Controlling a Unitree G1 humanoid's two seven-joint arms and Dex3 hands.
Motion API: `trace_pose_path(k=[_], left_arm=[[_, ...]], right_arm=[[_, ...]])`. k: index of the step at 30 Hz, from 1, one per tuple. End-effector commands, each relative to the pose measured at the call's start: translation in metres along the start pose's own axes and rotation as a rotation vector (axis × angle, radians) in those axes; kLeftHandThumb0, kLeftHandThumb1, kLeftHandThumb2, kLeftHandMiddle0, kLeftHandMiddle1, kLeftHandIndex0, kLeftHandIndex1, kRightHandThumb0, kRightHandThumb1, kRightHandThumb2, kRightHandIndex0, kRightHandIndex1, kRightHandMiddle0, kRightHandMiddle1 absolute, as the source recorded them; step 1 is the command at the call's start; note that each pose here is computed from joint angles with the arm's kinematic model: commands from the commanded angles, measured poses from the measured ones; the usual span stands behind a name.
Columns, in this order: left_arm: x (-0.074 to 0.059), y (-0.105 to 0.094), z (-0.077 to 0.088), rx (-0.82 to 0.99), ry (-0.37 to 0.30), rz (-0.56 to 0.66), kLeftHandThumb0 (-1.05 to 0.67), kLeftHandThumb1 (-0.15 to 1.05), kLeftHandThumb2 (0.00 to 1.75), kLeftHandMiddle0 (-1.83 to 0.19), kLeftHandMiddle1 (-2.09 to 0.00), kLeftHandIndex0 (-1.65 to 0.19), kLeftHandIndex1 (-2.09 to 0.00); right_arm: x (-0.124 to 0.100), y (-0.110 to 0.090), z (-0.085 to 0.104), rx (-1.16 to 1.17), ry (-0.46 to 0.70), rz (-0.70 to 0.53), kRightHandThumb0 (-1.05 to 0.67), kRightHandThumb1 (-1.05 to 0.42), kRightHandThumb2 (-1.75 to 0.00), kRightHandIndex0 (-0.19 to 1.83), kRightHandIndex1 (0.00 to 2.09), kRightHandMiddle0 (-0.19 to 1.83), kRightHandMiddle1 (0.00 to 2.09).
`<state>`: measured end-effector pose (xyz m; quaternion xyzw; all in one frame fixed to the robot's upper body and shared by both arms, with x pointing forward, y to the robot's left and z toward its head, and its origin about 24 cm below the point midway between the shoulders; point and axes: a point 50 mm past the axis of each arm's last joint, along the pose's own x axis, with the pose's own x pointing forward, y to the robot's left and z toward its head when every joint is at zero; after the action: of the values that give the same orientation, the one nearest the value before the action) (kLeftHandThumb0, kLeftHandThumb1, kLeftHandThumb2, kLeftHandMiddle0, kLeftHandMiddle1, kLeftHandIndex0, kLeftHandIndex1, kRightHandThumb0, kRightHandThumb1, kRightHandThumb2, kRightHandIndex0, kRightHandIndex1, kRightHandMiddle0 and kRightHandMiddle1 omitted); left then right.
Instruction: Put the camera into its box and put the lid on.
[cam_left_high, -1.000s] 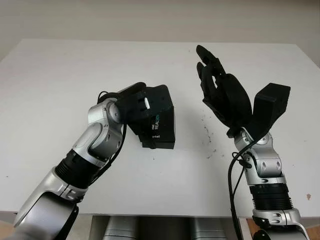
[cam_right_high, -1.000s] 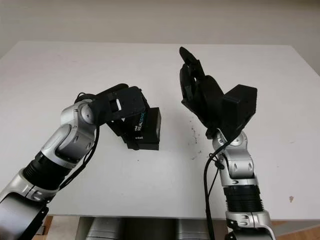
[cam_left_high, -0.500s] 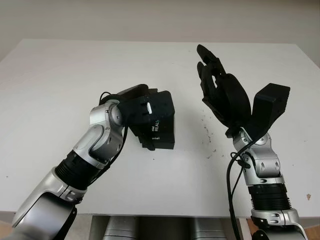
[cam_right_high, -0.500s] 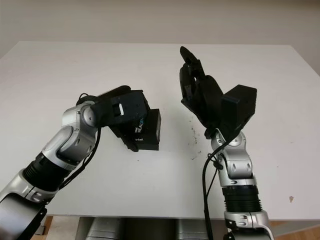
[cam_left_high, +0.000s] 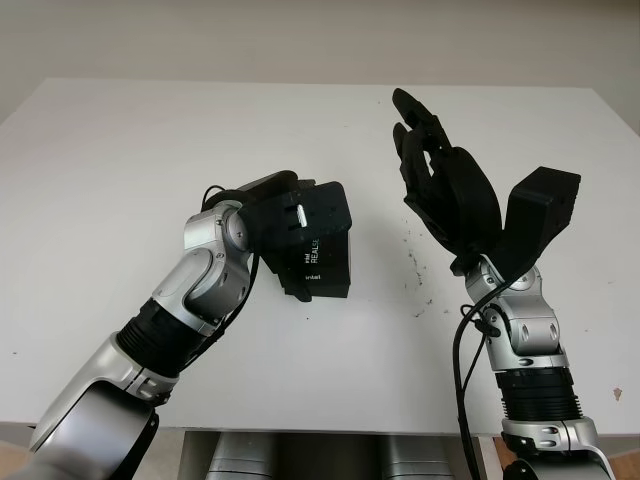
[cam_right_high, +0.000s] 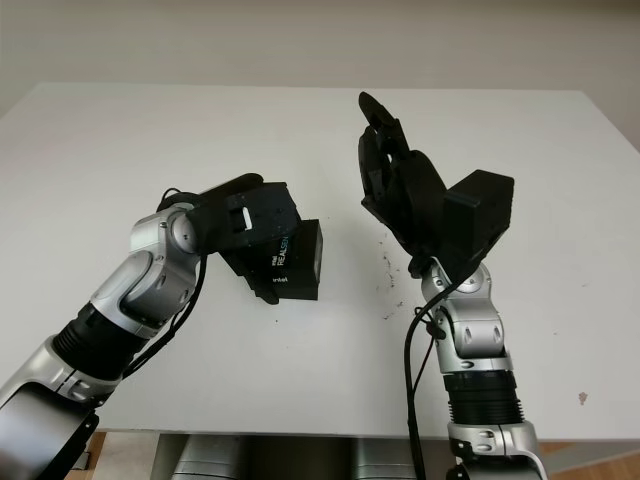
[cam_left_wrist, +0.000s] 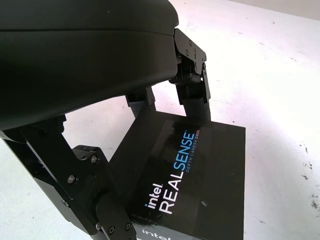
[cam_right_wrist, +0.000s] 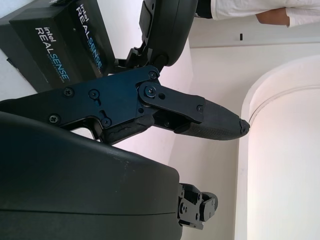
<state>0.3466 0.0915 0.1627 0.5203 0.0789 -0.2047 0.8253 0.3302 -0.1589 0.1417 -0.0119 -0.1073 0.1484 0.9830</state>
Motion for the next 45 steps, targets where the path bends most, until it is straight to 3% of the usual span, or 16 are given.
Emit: trace_pose_path(k=[1,12,18,25,29,35,36,38,39,40,41,43,45], left_arm=[[0.004,-0.021,0.005,-0.013,-0.015,-0.095,-0.21,0.9,0.05,-0.46,-1.51,-0.45,-1.45],[0.005,-0.023,0.011,0.05,-0.009,-0.11,-0.21,0.9,0.05,-0.39,-1.49,-0.43,-1.5],[0.005,-0.023,0.013,0.087,-0.012,-0.129,-0.2,0.9,0.05,-0.22,-1.45,-0.36,-1.5],[0.006,-0.028,0.011,0.147,-0.021,-0.126,-0.22,0.87,0.05,-0.1,-1.52,-0.35,-1.5],[0.006,-0.031,0.009,0.144,-0.038,-0.135,-0.2,0.86,0.05,-0.07,-1.66,-0.35,-1.62],[0.005,-0.034,0.008,0.13,-0.052,-0.128,-0.21,0.88,0.06,-0.06,-1.6,-0.32,-1.59],[0.005,-0.034,0.007,0.127,-0.049,-0.124,-0.25,0.9,0.06,-0.03,-1.66,-0.3,-1.57],[0.004,-0.035,0.007,0.146,-0.031,-0.136,-0.42,0.94,0.06,0.12,-1.66,0.0,-1.48],[0.003,-0.035,0.007,0.171,-0.012,-0.159,-0.54,0.96,0.06,0.16,-1.67,0.09,-1.2],[0.001,-0.035,0.007,0.21,-0.002,-0.182,-0.67,1.0,0.08,0.17,-1.29,0.13,-0.7],[-0.001,-0.034,0.006,0.241,0.001,-0.2,-0.74,1.02,0.1,0.11,-0.86,0.13,-0.42],[-0.007,-0.032,0.003,0.272,0.002,-0.22,-0.86,1.04,0.22,0.13,-0.22,0.17,-0.1],[-0.011,-0.03,-0.002,0.273,-0.003,-0.23,-0.95,1.05,0.35,0.18,-0.05,0.19,-0.02]], right_arm=[[0.001,0.001,0.003,0.003,-0.022,-0.004,-0.66,-1.05,-0.7,-0.15,0.05,-0.19,0.37],[0.0,0.001,0.003,0.006,-0.02,-0.014,-0.67,-1.05,-0.68,-0.15,0.05,-0.19,0.38],[0.0,0.003,0.002,0.025,-0.02,-0.014,-0.66,-1.05,-0.67,-0.15,0.06,-0.19,0.39],[0.0,0.003,0.002,0.024,-0.019,-0.022,-0.66,-1.05,-0.67,-0.14,0.06,-0.19,0.4],[0.0,0.004,0.001,0.022,-0.018,-0.023,-0.66,-1.05,-0.66,-0.14,0.06,-0.19,0.39],[0.001,0.004,0.0,0.03,-0.022,-0.037,-0.66,-1.05,-0.65,-0.11,0.07,-0.19,0.44],[0.0,0.004,0.0,0.029,-0.022,-0.037,-0.67,-1.05,-0.65,-0.11,0.07,-0.19,0.44],[0.0,0.004,0.0,0.029,-0.022,-0.035,-0.66,-1.05,-0.65,-0.11,0.07,-0.19,0.44],[0.0,0.003,0.001,0.027,-0.023,-0.034,-0.66,-1.05,-0.65,-0.11,0.07,-0.19,0.43],[0.0,0.003,0.001,0.024,-0.02,-0.034,-0.66,-1.05,-0.66,-0.11,0.07,-0.19,0.43],[0.0,0.003,0.001,0.021,-0.02,-0.032,-0.66,-1.05,-0.66,-0.11,0.06,-0.19,0.42],[-0.001,0.003,0.002,0.023,-0.019,-0.026,-0.65,-1.05,-0.67,-0.12,0.06,-0.19,0.41],[-0.001,0.002,0.002,0.026,-0.019,-0.027,-0.65,-1.05,-0.66,-0.12,0.06,-0.19,0.42]])
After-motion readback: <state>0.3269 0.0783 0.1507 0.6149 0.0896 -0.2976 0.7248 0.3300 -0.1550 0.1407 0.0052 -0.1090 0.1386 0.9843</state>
